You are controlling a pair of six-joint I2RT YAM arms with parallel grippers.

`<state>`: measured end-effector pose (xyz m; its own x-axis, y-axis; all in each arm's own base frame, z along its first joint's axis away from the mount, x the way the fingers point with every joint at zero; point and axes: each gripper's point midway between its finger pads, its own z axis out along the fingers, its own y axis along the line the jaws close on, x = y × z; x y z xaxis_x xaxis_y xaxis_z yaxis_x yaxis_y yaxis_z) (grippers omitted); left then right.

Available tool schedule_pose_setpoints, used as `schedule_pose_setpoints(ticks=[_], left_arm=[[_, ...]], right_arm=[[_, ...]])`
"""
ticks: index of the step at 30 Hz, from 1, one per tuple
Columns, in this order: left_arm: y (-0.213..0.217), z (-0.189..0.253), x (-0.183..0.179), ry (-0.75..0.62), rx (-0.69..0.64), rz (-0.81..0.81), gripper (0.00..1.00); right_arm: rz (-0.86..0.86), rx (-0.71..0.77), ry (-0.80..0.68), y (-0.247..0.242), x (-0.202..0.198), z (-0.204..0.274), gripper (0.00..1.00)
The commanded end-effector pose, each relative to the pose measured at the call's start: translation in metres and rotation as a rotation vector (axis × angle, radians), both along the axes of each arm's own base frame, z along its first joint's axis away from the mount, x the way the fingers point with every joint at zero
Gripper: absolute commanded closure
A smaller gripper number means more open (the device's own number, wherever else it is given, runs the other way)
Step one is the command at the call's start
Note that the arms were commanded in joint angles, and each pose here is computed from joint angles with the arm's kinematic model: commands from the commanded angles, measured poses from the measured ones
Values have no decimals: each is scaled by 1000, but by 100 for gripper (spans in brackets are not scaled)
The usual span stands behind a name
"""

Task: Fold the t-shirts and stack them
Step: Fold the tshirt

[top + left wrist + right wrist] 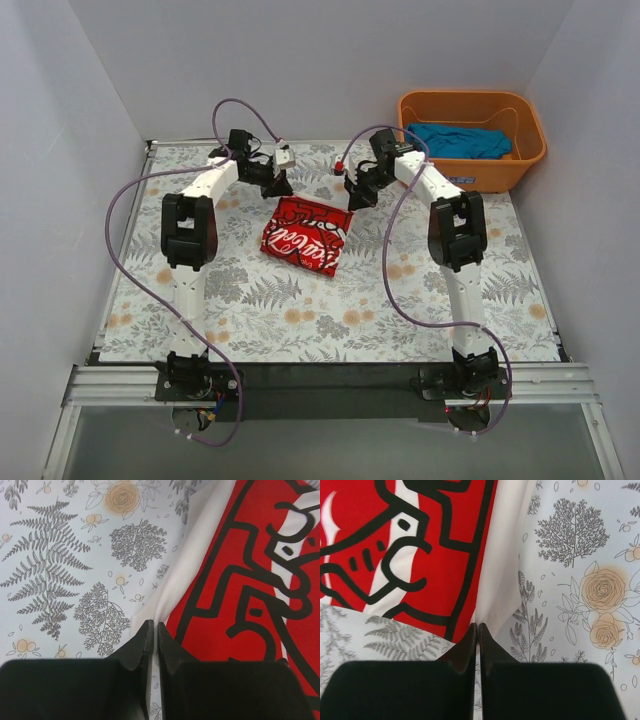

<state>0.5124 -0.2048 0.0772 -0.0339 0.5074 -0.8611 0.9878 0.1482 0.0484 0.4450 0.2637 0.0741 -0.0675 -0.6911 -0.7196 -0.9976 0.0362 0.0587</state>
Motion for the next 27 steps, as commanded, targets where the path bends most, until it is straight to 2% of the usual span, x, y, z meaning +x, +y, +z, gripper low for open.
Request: schedule_pose_setpoints(ticks=[1,4,7,9,13,14,15,18,21,27], left_arm=[[13,-18,28,-72,75,79,100],[14,-36,23,-31,120,107,100],[6,-52,1,34,154,99,100],[4,-44,-10,48,155,102,100],[-4,-33,-53,136,121,79,100],[-4,-41,-77,200,116,66,100],[-4,-24,-85,183,103,60,100],[-3,-23,-127,255,85,34,100],[0,-7,-139,257,72,57,100],[11,24,-115,284,3,134,100]], right_arm=[[-45,-86,-8,-22,17,-17,99],[-55,-124,-23,-25,28,-36,99],[-54,-159,-21,-28,30,-52,99],[-52,-174,-18,-30,28,-56,99],[-23,-198,9,-35,7,-61,99],[-12,-206,26,-37,-5,-60,99],[-6,-204,35,-36,-12,-59,99],[11,-189,64,-35,-37,-47,99],[7,-164,86,-31,-56,-32,99],[-8,-132,59,-26,-53,-10,99]])
